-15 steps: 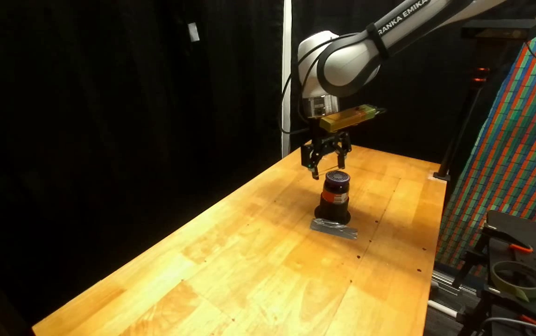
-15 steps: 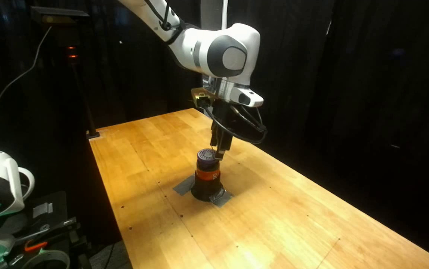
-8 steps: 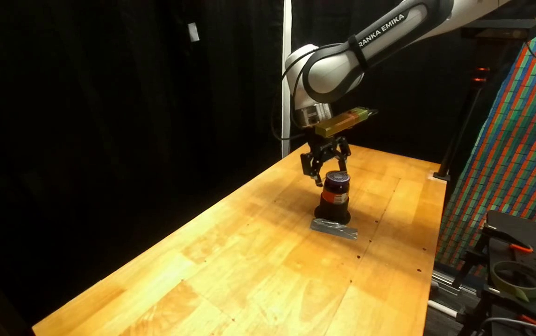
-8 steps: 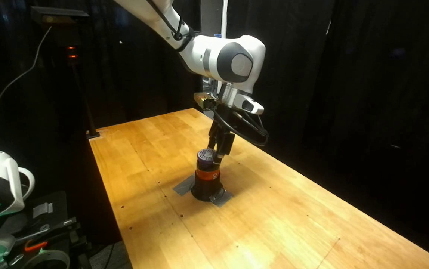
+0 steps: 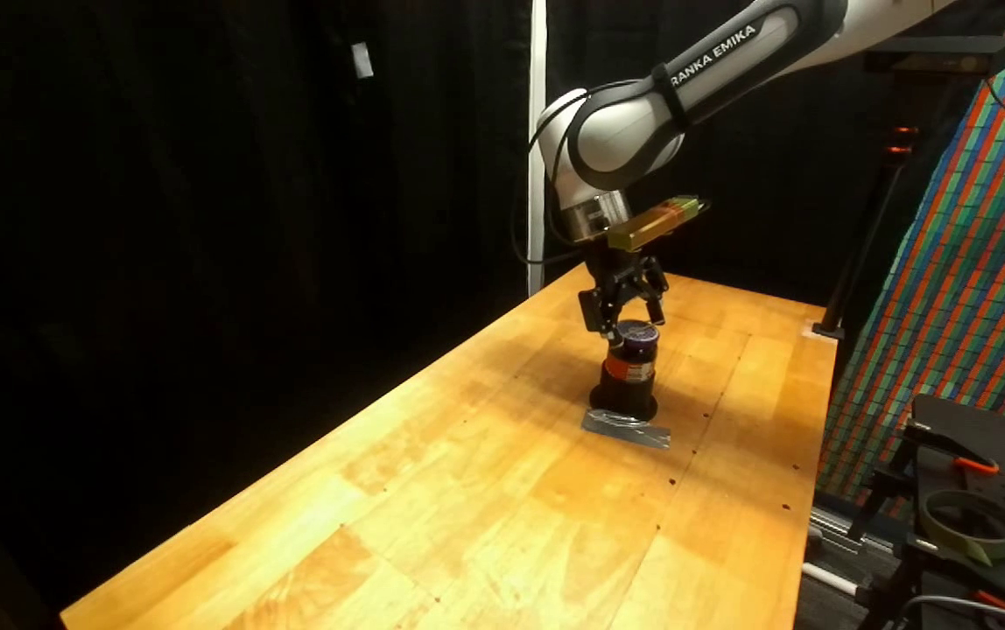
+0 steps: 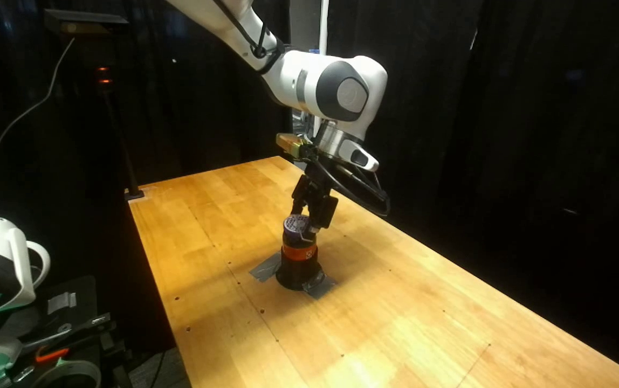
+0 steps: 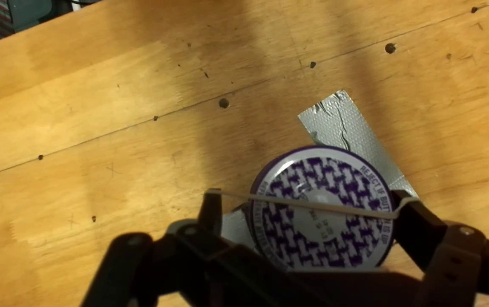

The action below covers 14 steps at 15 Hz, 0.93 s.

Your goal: Place the band on the brown coffee cup

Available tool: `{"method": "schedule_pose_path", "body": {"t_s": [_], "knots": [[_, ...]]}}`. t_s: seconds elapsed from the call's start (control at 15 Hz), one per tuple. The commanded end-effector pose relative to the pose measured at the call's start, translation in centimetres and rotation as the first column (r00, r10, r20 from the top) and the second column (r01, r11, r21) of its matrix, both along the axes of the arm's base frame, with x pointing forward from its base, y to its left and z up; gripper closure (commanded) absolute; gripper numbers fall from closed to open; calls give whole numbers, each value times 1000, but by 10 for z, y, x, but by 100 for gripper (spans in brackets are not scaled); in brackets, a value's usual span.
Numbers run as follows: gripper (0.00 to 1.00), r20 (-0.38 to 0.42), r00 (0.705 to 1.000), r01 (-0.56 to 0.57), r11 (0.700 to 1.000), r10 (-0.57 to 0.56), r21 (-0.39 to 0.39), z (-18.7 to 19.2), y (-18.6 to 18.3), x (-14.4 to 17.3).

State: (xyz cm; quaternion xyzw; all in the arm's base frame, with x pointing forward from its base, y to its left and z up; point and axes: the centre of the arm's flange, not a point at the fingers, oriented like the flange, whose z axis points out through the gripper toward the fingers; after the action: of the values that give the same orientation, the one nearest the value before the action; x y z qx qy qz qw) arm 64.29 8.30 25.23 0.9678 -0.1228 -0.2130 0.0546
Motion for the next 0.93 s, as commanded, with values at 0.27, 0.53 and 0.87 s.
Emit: {"method": "schedule_pose_path", "body": {"t_s": [0.27, 0.53, 0.87], "knots": [[0, -20, 997, -76, 995, 77, 58, 8, -9, -47], [0, 51, 997, -63, 997, 60, 50, 4, -12, -74], [27, 252, 968, -19, 999, 10, 36, -11, -8, -111]]}}
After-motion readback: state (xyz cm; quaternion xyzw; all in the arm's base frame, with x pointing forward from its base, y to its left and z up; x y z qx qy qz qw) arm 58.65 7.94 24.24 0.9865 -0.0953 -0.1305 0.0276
